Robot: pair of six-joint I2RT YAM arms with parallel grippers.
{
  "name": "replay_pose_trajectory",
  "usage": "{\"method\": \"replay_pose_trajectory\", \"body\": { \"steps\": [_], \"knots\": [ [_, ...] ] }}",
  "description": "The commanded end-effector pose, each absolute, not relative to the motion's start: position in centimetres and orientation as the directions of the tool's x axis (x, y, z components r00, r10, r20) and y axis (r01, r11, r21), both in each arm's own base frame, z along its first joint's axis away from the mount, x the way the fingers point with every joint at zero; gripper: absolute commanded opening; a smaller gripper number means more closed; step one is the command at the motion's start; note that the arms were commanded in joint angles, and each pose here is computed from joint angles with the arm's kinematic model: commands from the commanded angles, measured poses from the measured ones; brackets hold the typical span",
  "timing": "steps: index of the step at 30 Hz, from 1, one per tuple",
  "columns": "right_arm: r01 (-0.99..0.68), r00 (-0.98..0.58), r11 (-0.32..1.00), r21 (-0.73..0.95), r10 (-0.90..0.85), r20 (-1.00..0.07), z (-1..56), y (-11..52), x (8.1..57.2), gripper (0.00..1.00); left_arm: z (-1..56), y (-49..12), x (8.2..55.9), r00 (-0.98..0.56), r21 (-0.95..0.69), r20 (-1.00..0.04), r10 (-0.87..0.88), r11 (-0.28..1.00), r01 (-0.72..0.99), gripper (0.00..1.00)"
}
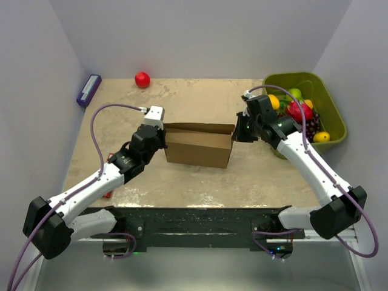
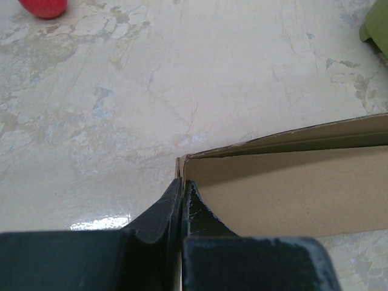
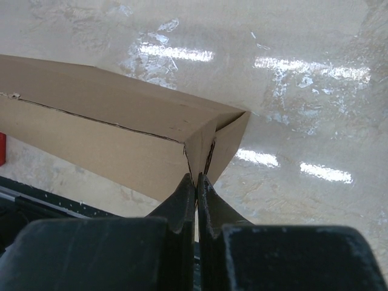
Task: Fold the paper box
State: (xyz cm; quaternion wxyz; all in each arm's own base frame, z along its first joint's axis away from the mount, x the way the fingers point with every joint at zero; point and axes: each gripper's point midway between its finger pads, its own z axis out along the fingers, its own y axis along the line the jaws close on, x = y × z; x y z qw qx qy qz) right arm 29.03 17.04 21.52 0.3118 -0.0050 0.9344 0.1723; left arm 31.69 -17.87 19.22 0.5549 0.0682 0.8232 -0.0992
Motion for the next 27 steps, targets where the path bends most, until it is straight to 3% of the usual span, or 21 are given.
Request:
{"method": "replay_pose_trajectory", "body": {
  "steps": [1, 19, 25, 26, 27],
  "knots": [
    [-0.111, -0.780, 0.928, 0.357, 0.141, -0.610, 22.1, 17.4, 29.1, 0.00, 11.2, -16.9, 27.3, -0.603, 0.018, -0.771, 0.205, 0.953, 0.301, 0.00],
    [-0.081, -0.841, 0.977, 0.198, 0.039, -0.540, 16.1, 18.6, 25.0, 0.00, 11.3, -16.8, 27.3, -0.604, 0.016, -0.771, 0.202, 0.954, 0.298, 0.00],
    [-0.064, -0.831, 0.982, 0.180, 0.047, -0.554, 16.9, 18.0, 24.6, 0.00, 11.5, -16.6, 27.4, -0.601, 0.027, -0.773, 0.204, 0.957, 0.290, 0.00],
    [-0.062, -0.825, 0.982, 0.180, 0.051, -0.562, 17.6, 17.8, 24.4, 0.02, 11.5, -16.6, 27.4, -0.600, 0.028, -0.773, 0.205, 0.956, 0.291, 0.00],
    [-0.062, -0.811, 0.979, 0.196, 0.065, -0.582, 18.8, 17.9, 24.7, 0.13, 11.6, -16.6, 27.4, -0.598, 0.028, -0.775, 0.204, 0.957, 0.290, 0.00]
  ]
}}
